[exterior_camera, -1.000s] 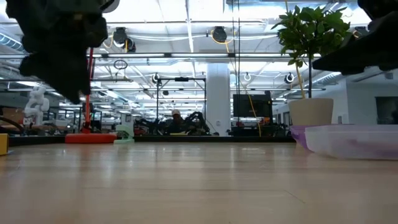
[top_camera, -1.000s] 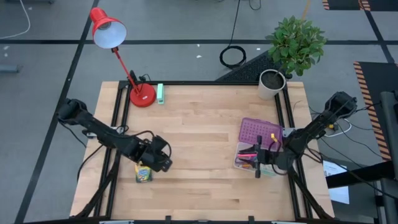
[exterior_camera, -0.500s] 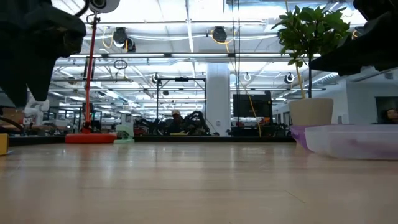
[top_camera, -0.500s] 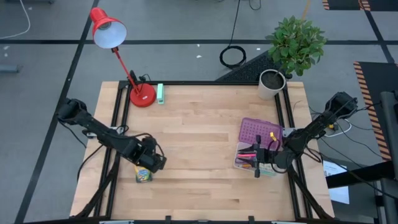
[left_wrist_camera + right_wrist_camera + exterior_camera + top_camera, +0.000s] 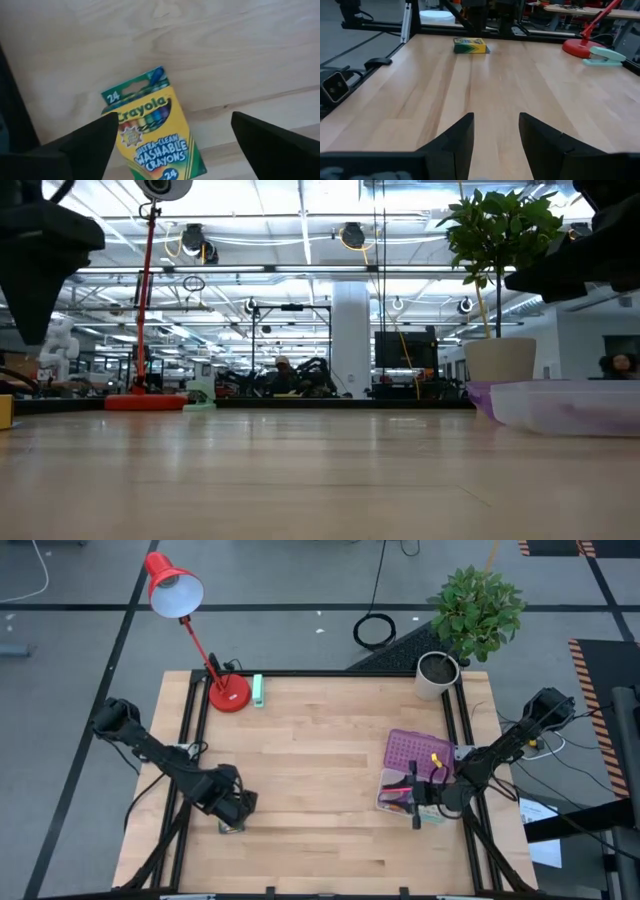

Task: Pack school essentials
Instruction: Put the crayon box into the supply box

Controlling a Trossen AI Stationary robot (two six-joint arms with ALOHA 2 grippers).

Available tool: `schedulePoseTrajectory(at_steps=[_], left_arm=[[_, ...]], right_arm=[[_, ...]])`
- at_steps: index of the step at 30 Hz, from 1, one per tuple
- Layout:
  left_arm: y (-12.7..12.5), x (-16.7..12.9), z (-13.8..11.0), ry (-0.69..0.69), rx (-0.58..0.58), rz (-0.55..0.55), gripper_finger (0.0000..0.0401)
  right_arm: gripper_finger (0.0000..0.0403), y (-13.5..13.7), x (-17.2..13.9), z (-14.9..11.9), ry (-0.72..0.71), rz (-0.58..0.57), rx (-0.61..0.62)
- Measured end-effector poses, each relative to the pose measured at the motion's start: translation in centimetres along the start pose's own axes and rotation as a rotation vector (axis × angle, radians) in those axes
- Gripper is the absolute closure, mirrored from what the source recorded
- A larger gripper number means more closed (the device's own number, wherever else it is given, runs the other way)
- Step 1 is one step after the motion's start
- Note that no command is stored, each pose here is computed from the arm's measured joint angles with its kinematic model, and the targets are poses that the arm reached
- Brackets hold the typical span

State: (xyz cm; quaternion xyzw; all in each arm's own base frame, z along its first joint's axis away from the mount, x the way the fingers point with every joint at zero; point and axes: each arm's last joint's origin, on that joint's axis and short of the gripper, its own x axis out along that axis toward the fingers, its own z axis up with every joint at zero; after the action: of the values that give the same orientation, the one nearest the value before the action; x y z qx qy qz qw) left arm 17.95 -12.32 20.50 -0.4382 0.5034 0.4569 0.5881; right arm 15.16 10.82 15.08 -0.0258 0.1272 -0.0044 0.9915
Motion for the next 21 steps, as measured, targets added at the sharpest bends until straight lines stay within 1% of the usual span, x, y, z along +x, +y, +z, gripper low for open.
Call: schedulePoseTrajectory(at_steps=[5, 9, 13, 21], left_arm=[[0.6, -0.1, -0.5, 0.031, -0.036, 0.047, 0.001], [0.8, -0.1, -1.0, 0.037, -0.056, 0.052, 0.001], [1.0, -0.2, -1.3, 0.079, -0.092, 0.077, 0.001], [0.2, 1.2, -2.1, 0.09, -0.12, 0.118, 0.001]], right_arm=[[0.0255, 0.0, 0.0, 0.0, -0.002, 0.005, 0.002], [0.0255, 0.0, 0.0, 0.0, -0.002, 0.004, 0.002], [0.0255, 0.0, 0.0, 0.0, -0.002, 0.004, -0.001], [0.0255, 0.0, 0.0, 0.0, -0.001, 0.003, -0.002]])
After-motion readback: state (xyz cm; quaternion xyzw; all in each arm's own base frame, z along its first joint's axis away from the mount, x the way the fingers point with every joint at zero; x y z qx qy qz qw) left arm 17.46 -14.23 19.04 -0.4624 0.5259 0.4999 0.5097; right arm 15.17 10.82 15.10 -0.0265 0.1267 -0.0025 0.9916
